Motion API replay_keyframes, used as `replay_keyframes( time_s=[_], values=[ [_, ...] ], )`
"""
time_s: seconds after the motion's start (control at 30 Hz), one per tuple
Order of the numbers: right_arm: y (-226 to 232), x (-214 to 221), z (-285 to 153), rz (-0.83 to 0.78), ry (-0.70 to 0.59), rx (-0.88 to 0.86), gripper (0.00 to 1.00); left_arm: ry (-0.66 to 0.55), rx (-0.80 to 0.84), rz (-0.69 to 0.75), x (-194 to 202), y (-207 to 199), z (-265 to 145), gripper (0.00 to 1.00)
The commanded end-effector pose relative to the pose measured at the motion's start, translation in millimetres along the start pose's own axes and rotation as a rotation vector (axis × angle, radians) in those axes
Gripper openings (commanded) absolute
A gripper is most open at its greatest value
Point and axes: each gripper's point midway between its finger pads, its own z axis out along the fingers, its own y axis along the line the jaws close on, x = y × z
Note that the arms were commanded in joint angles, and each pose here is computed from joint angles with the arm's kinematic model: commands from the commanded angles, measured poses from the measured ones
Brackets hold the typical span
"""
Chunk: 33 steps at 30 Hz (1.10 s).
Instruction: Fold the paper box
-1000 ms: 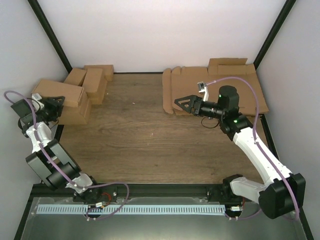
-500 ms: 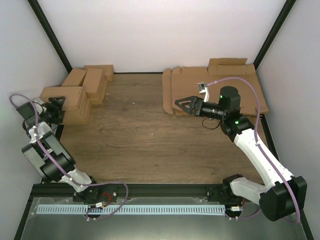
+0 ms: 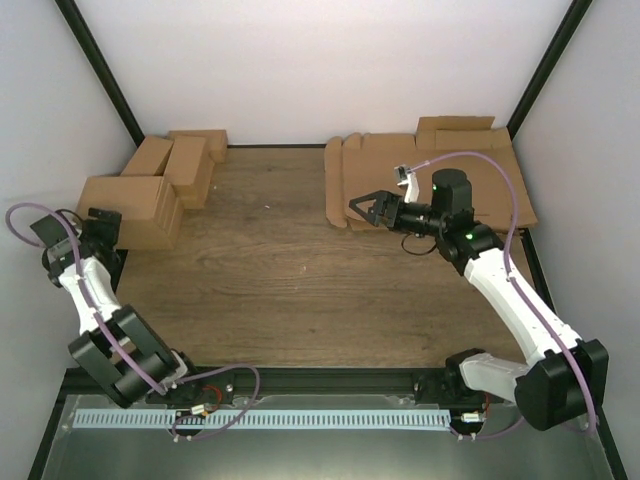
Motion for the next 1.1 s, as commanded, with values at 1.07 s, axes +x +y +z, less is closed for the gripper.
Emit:
replay_keyframes(
  time_s=[1.07],
  values=[
    [-179, -20, -119, -0.796, -0.728, 0.732, 0.99, -0.573, 0.256, 1.063, 153, -52, 0, 1.0]
  ],
)
